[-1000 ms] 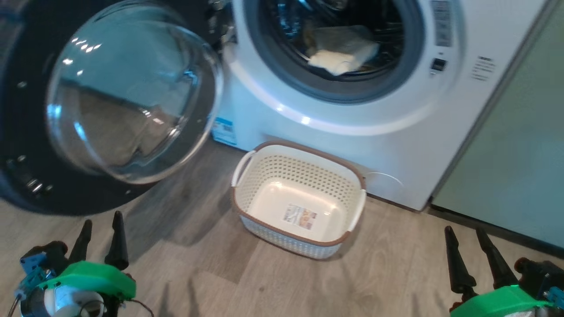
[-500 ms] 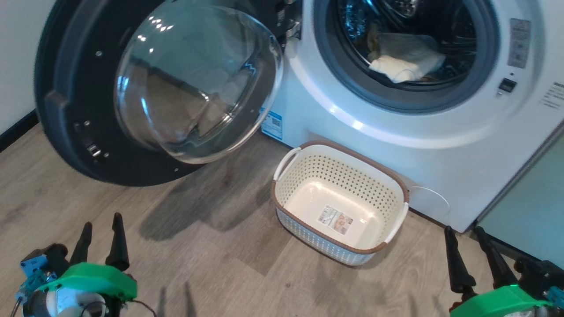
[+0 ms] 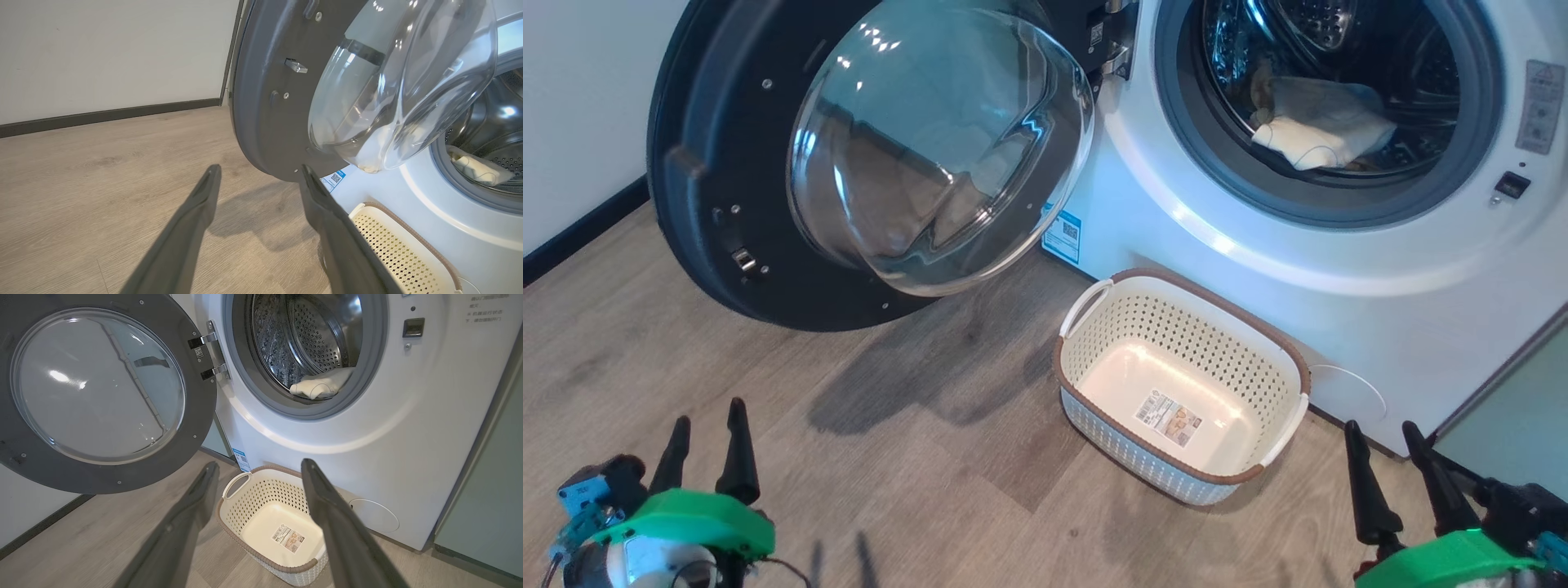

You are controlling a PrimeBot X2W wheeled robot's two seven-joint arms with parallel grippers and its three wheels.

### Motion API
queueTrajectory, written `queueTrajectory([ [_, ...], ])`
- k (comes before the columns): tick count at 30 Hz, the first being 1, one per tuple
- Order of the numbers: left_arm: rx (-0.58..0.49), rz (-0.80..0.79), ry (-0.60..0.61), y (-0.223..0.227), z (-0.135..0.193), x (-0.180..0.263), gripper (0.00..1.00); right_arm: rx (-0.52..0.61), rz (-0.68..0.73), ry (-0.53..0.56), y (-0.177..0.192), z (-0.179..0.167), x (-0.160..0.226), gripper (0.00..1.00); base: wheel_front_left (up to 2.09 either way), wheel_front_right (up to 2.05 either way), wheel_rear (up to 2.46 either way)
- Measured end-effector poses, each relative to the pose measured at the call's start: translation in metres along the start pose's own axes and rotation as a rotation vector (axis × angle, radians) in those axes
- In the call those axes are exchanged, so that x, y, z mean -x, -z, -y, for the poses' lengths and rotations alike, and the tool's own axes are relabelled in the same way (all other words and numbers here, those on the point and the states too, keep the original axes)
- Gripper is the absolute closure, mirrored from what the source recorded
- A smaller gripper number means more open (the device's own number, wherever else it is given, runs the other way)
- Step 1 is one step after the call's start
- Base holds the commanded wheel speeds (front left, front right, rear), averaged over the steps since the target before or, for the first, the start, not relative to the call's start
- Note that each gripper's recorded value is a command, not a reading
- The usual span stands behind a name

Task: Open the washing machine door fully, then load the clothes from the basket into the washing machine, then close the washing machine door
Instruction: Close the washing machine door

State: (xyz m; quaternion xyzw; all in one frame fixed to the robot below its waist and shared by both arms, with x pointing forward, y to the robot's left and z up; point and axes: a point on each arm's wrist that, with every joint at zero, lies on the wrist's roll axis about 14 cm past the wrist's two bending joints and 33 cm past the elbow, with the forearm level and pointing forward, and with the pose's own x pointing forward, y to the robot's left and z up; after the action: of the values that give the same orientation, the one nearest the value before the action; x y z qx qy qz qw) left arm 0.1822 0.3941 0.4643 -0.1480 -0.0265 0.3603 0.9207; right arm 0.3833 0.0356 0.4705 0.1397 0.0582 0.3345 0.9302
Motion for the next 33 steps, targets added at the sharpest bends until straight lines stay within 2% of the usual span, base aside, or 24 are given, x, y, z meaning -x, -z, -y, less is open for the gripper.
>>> queueTrajectory([
  [18, 0.005, 0.016, -0.023, -0.004, -0.003, -0.004, 0.00, -0.007, -0.007, 0.011, 0.003, 0.003, 0.003, 0.00, 0.00, 0.00, 0.00],
  [19, 0.009, 0.026, -0.029, -0.007, -0.004, -0.004, 0.04, -0.007, -0.007, 0.012, 0.003, 0.004, 0.003, 0.00, 0.00, 0.00, 0.00],
  [20, 0.015, 0.036, -0.033, -0.010, -0.005, -0.004, 0.20, -0.006, -0.006, 0.012, 0.003, 0.004, 0.003, 0.00, 0.00, 0.00, 0.00],
  [22, 0.053, 0.055, -0.047, -0.013, -0.006, -0.004, 0.63, -0.006, -0.005, 0.013, 0.003, 0.004, 0.003, 0.00, 0.00, 0.00, 0.00],
  [23, 0.071, 0.059, -0.052, -0.014, -0.007, -0.004, 0.90, -0.006, -0.004, 0.013, 0.002, 0.004, 0.003, 0.00, 0.00, 0.00, 0.00],
  [24, 0.089, 0.064, -0.055, -0.015, -0.008, -0.004, 1.00, -0.005, -0.004, 0.013, 0.002, 0.004, 0.003, 0.00, 0.00, 0.00, 0.00],
  [29, 0.207, 0.090, -0.068, -0.023, -0.014, -0.006, 1.00, -0.010, -0.003, 0.008, 0.002, 0.001, 0.003, 0.00, 0.00, 0.00, 0.00],
  [33, 0.375, 0.159, -0.091, -0.048, -0.029, -0.022, 1.00, -0.012, -0.005, 0.016, 0.003, 0.004, 0.005, 0.00, 0.00, 0.00, 0.00],
])
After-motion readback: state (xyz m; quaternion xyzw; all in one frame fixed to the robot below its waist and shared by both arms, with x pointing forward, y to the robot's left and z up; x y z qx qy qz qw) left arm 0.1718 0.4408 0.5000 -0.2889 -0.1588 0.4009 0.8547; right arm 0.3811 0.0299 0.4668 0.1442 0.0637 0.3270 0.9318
